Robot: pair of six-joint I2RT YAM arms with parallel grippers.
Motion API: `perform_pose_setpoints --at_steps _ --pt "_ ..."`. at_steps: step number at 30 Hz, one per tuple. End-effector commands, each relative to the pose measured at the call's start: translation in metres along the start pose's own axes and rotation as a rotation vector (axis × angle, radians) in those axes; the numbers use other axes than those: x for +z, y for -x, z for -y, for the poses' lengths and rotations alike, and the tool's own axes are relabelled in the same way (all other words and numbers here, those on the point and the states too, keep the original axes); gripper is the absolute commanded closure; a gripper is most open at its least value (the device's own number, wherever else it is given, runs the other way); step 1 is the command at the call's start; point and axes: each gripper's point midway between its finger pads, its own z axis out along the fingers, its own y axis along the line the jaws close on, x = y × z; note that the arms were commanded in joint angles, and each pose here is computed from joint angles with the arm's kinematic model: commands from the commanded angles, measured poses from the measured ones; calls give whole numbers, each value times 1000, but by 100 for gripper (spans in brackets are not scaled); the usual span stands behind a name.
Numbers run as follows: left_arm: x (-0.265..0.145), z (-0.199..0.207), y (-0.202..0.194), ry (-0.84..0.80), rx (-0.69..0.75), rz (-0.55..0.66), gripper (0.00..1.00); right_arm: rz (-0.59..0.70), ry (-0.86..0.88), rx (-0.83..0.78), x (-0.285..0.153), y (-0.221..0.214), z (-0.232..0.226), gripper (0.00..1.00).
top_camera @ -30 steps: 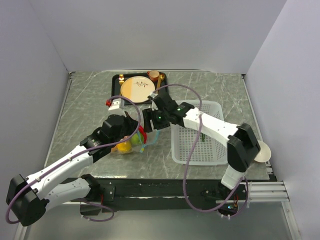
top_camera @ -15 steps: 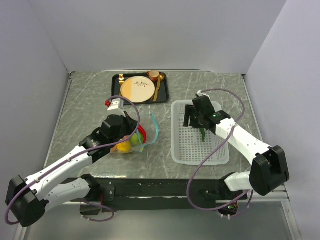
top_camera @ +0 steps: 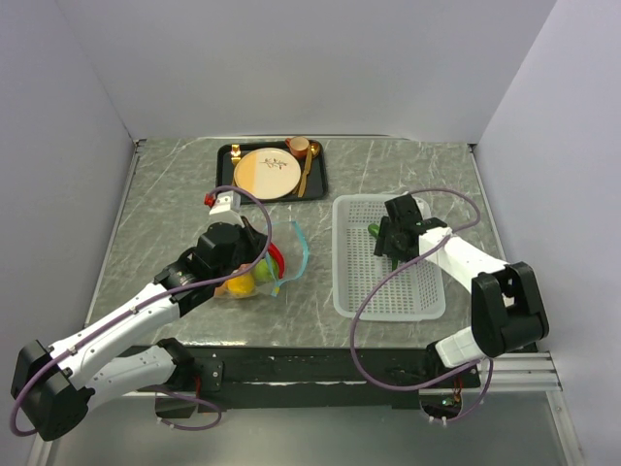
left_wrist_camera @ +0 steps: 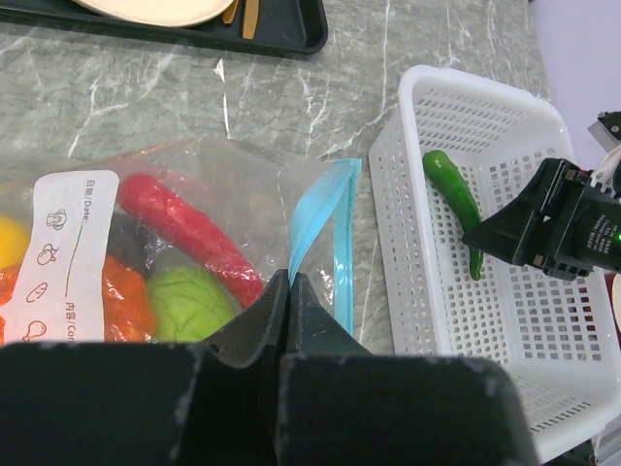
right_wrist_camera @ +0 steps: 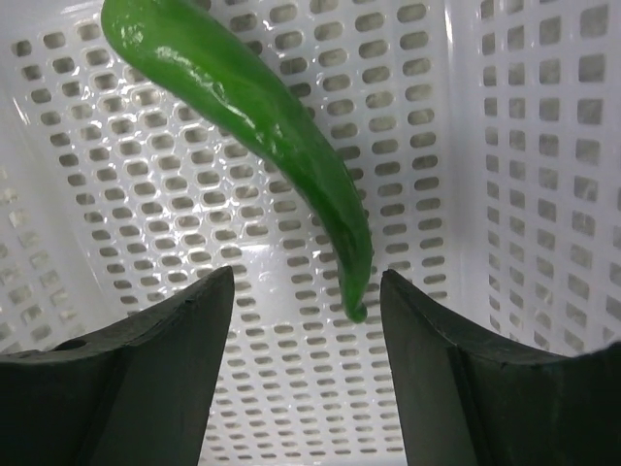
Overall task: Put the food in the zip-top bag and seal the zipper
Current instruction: Pick up the fake vegetable from the bin.
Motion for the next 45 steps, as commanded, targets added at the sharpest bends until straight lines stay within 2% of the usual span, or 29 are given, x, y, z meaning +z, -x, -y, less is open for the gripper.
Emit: perform_pose_setpoints --at_steps 1,5,9,17,22,35,39,45 --pt "-2 6 10 -21 -15 30 99 29 38 43 9 7 -3 34" --pt "-2 5 10 -14 -12 34 99 14 34 58 18 4 2 46" --pt "-1 5 10 -16 -3 29 99 -3 34 69 23 1 5 52" --pt "1 6 6 -20 -3 20 99 -10 24 89 26 -1 7 53" --pt "3 6 7 -15 -1 20 99 -23 44 85 26 -4 3 64" --pt "4 5 5 -14 0 17 99 -62 88 70 28 -12 -4 66" --pt "5 5 4 -14 -1 15 99 -56 112 67 24 -9 -8 75" --pt "5 6 5 -18 -3 17 99 -53 147 65 20 -6 -14 82"
